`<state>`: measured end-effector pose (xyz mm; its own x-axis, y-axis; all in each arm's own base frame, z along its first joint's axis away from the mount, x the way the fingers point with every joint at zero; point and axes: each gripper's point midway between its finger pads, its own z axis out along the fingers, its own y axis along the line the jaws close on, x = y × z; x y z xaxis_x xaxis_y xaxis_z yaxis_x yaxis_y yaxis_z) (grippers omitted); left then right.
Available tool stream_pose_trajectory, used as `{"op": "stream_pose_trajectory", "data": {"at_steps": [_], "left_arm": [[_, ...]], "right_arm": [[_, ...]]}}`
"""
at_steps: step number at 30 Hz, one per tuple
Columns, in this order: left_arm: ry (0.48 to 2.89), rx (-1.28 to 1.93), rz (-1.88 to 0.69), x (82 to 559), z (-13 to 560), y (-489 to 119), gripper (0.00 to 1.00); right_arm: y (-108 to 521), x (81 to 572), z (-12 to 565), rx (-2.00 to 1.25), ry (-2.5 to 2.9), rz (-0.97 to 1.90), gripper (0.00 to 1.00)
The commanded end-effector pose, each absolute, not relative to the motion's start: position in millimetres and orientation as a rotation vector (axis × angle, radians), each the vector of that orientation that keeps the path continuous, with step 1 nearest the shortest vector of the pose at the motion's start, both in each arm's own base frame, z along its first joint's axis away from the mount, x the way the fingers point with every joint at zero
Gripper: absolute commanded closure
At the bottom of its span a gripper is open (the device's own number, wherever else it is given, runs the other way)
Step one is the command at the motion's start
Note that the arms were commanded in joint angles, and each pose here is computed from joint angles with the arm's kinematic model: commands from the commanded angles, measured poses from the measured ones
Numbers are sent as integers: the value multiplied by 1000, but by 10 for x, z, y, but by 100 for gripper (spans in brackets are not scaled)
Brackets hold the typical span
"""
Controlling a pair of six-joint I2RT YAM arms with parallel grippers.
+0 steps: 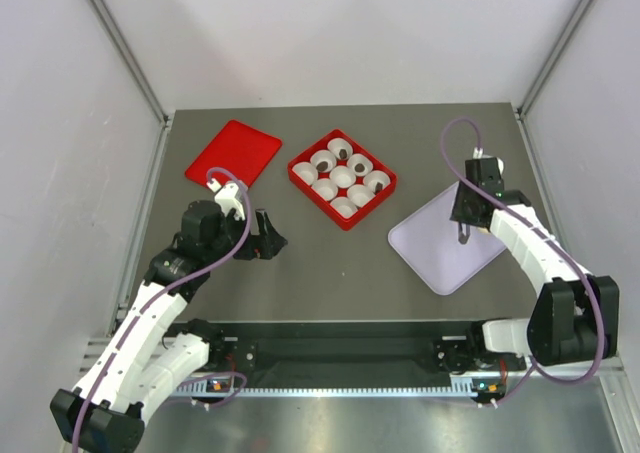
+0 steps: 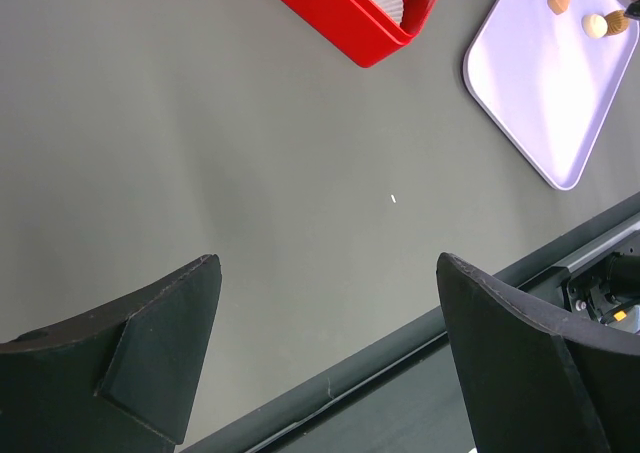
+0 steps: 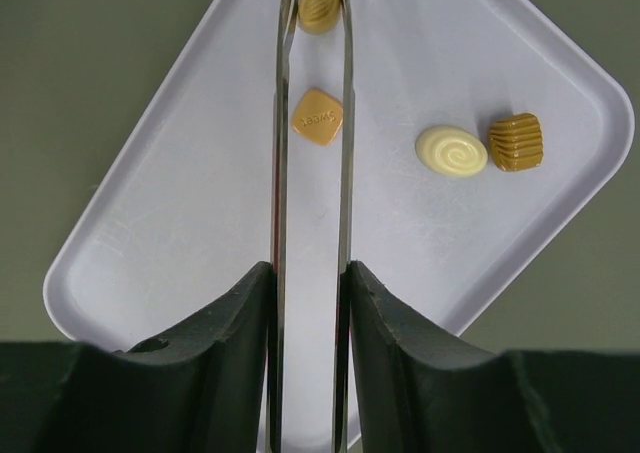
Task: Pack the chocolate
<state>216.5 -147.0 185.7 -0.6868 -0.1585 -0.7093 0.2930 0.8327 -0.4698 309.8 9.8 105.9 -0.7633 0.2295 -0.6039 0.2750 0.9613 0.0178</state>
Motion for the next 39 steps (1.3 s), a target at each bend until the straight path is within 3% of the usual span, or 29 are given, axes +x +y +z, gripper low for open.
{"op": "stream_pose_trajectory", "data": {"at_steps": [1, 11, 15, 39], "left_arm": [[2165, 116, -734, 2215, 1940, -1494, 7], [2172, 119, -741, 2211, 1928, -1505, 7], [2172, 121, -742, 2209, 1928, -1508, 7], [2156, 126, -750, 2197, 1962, -1512, 7]], "right_arm": [[63, 3102, 1201, 383, 2421, -72, 67], [73, 3109, 1554, 357, 2368, -50, 71], [33, 3030, 1609, 356, 2378, -77, 64], [-77, 2572, 1217, 508, 2470, -109, 60]]}}
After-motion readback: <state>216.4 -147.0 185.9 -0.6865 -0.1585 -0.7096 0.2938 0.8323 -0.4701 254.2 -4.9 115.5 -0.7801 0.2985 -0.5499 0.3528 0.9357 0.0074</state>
